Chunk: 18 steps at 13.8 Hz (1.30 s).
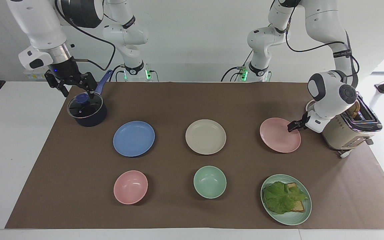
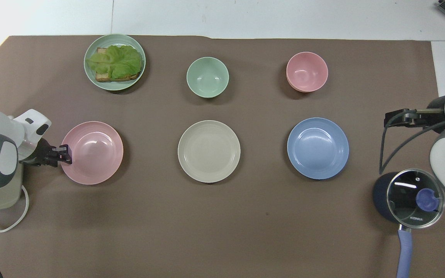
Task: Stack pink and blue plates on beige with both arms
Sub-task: 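Grasp the pink plate with the left gripper while the right gripper reaches the blue plate, then slide the pink plate onto the beige plate while the right gripper grips the blue plate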
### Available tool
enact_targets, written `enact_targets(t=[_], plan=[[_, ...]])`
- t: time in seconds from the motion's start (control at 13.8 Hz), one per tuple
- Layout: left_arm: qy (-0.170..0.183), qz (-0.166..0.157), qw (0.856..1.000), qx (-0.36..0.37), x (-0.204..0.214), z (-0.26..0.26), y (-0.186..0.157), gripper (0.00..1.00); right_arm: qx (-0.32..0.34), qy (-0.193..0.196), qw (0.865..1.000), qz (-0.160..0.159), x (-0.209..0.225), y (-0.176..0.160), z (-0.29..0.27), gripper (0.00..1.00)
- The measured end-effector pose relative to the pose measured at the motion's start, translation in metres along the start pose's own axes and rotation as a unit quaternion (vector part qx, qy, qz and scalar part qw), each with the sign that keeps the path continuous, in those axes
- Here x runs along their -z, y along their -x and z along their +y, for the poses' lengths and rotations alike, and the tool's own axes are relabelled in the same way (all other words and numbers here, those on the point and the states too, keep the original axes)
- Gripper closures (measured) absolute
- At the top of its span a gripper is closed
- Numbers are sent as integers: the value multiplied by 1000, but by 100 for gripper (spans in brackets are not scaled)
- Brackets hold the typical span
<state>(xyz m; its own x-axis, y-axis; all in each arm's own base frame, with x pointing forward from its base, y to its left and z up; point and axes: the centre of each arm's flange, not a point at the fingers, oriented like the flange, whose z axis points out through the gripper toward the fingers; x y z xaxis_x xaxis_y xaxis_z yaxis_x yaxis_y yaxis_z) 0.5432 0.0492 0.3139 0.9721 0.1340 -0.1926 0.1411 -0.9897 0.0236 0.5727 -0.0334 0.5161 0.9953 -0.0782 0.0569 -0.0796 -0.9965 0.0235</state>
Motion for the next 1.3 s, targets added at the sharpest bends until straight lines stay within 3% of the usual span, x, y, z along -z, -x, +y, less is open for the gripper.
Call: enact_targets(t=[0.14,0.22,0.65,0.87,1.09,1.3], plan=[[0,-7,1000,1,-1,0,2,89,3,1,1000,-8,-34,-6,-4,0],[2,-8,1000,2,3,0,2,94,3,1,1000,-13,-42,-8,-4,0],[-5,-51,999,2,83,33,14,96,7,-2,1000,-17,-78,-5,-10,0],[-12,-49,998,35,89,128,31,96,8,-2,1000,-18,-111,-3,-11,0],[11,-22,998,50,86,220,54,96,9,-2,1000,-22,-143,1,-13,0],[34,-5,998,50,76,275,72,96,13,-2,1000,-27,-164,1,-18,0]])
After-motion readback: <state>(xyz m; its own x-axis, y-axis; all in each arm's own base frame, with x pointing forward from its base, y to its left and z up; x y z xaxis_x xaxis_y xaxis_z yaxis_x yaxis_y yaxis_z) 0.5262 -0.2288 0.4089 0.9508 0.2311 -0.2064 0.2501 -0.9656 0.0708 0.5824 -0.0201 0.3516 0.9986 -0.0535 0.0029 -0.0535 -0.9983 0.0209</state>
